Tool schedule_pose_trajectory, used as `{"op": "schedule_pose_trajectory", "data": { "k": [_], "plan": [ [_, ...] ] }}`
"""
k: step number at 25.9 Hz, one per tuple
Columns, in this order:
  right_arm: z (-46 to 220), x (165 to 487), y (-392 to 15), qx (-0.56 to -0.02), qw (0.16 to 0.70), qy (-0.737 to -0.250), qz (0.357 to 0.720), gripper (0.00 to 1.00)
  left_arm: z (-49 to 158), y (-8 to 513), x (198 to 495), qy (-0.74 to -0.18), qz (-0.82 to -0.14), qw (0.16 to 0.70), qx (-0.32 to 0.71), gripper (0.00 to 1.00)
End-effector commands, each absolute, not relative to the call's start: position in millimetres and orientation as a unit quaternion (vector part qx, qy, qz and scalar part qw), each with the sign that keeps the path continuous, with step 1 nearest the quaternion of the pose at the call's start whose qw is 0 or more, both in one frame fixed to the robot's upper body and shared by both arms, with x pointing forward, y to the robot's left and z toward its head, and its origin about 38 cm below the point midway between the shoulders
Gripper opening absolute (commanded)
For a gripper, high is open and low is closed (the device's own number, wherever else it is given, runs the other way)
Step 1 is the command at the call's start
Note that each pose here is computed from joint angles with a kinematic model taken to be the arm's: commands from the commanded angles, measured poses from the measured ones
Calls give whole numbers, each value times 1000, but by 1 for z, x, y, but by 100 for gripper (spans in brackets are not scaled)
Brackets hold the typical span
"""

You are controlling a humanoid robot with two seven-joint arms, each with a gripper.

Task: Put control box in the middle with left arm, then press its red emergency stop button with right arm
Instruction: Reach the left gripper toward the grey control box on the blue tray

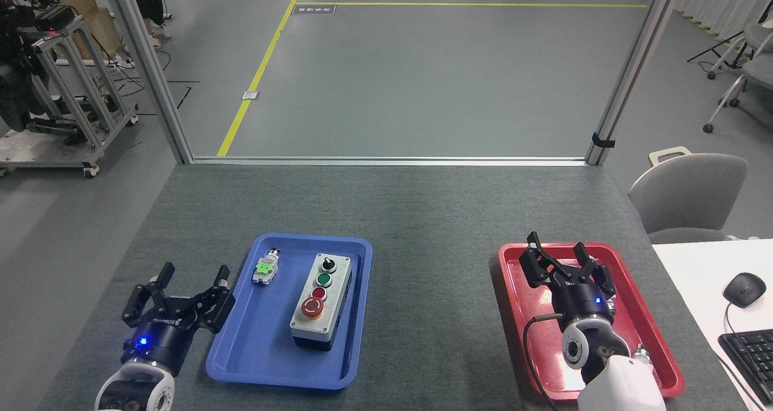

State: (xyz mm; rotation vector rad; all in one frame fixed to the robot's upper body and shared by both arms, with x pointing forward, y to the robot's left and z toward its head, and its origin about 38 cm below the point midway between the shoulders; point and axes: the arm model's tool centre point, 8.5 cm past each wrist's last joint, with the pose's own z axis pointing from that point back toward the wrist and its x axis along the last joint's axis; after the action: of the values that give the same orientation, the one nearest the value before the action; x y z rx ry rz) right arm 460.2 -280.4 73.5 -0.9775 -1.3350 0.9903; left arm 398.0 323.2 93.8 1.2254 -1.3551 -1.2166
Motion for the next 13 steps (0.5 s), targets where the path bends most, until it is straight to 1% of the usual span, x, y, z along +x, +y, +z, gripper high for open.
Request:
{"op": "schedule_pose_trajectory", "data": {
  "k": [1, 6, 8, 11, 13],
  "plan": [
    [74, 460, -281, -417, 570, -569, 422, 100, 95, 325, 398, -552, -486, 456, 501, 99],
    [74, 460, -281, -417, 570, -569, 422, 100, 101, 321, 396, -565, -480, 448, 501, 99],
    [74, 460, -282, -418, 569, -568, 422, 100, 106, 315, 388, -578, -479, 437, 495, 99],
    [74, 460, -282, -418, 569, -568, 422, 100, 101, 306, 376, -609, -473, 438, 461, 99],
    [74, 460, -282, -418, 569, -568, 422, 100, 101, 294, 363, -633, -486, 416, 436, 99]
  ]
}}
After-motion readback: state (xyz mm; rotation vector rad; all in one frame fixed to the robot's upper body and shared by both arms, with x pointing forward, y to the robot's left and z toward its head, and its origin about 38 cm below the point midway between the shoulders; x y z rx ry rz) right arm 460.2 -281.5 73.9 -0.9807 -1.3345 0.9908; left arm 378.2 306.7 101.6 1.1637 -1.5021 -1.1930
